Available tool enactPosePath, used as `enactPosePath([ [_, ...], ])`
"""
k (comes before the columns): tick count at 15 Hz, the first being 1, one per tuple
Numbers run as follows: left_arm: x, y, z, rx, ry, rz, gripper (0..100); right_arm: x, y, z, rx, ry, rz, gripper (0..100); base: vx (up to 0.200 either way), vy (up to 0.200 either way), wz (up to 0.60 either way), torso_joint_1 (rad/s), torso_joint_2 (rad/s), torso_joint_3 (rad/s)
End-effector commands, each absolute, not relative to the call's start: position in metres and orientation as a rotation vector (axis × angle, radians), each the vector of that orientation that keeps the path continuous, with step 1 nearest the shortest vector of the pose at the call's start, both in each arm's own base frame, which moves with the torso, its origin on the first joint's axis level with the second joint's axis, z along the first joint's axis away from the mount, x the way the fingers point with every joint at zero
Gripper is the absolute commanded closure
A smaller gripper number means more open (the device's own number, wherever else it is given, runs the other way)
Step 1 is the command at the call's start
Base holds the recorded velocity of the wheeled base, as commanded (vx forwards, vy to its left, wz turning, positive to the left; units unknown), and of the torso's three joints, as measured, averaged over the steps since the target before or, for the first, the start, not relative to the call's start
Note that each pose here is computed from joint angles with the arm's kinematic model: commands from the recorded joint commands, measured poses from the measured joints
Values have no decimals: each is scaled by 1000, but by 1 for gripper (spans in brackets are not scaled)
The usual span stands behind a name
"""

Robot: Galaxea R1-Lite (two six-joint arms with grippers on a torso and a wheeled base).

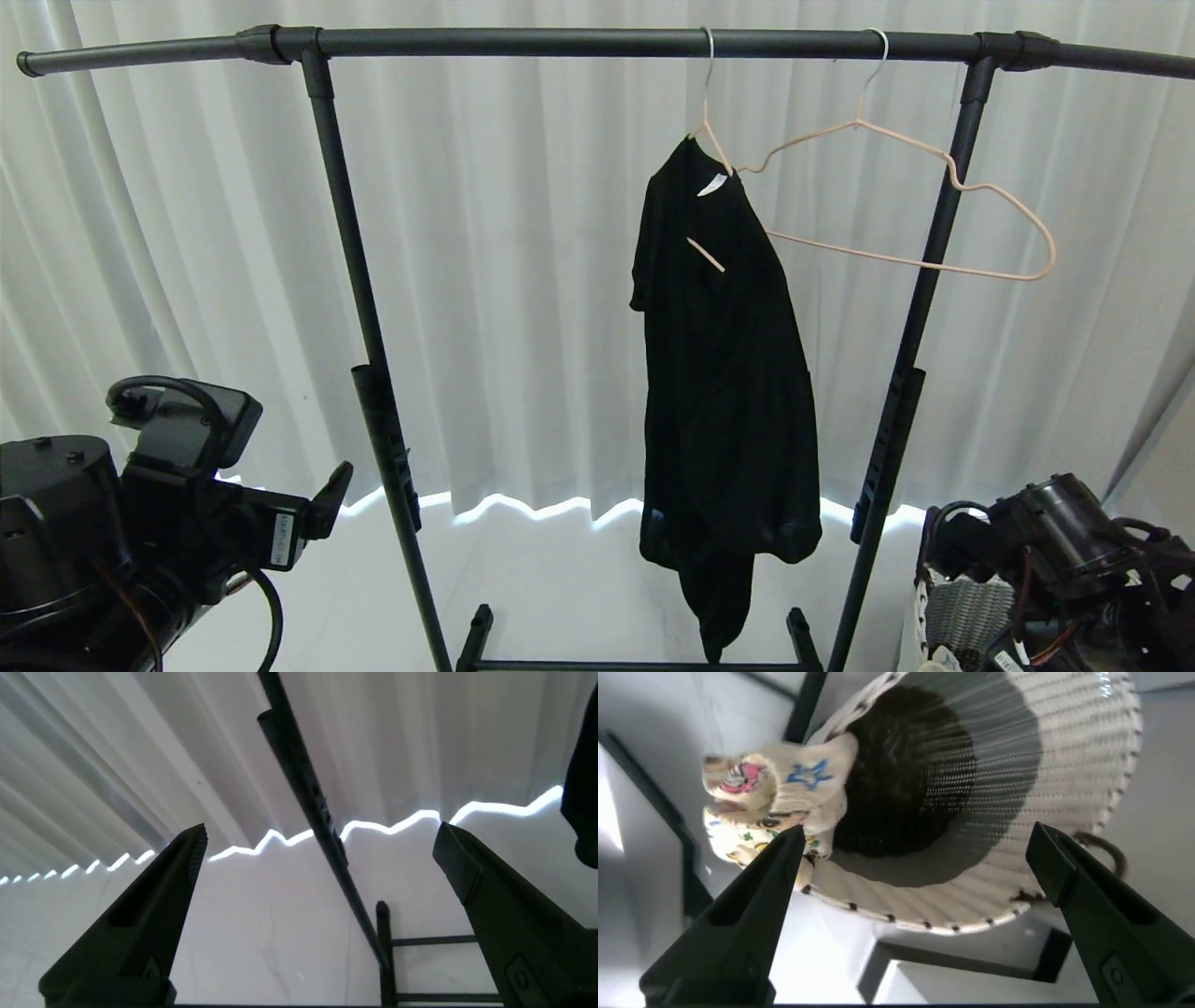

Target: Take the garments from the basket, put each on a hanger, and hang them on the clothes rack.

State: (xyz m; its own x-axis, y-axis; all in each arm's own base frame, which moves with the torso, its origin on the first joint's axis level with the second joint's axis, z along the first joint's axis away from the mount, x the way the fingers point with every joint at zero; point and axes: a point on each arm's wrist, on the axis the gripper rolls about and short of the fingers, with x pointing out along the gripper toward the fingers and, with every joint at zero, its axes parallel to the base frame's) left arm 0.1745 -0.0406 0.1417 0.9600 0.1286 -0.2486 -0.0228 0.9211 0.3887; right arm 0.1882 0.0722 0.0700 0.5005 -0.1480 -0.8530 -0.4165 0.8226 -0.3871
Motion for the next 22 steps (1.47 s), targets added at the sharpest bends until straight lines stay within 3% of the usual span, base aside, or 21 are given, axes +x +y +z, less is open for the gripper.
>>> enactPosePath([
  [1,174,-49,142,402,265,37,0,190,74,41,-640,1134,260,0,0,0,0,0,0,0],
  [5,171,-61,141,415,259,-29,0,203,78,29,-675,1110,307,0,0,0,0,0,0,0],
  [12,171,-60,139,420,268,4,0,223,81,15,-685,1049,225,0,0,0,0,0,0,0],
  [13,170,-60,139,419,268,4,0,223,81,17,-683,1042,224,100,0,0,0,0,0,0],
  [18,163,-57,132,422,294,2,0,221,84,29,-688,988,211,100,0,0,0,0,0,0],
  [22,156,-54,129,423,299,0,0,197,87,85,-673,856,245,100,0,0,0,0,0,0],
])
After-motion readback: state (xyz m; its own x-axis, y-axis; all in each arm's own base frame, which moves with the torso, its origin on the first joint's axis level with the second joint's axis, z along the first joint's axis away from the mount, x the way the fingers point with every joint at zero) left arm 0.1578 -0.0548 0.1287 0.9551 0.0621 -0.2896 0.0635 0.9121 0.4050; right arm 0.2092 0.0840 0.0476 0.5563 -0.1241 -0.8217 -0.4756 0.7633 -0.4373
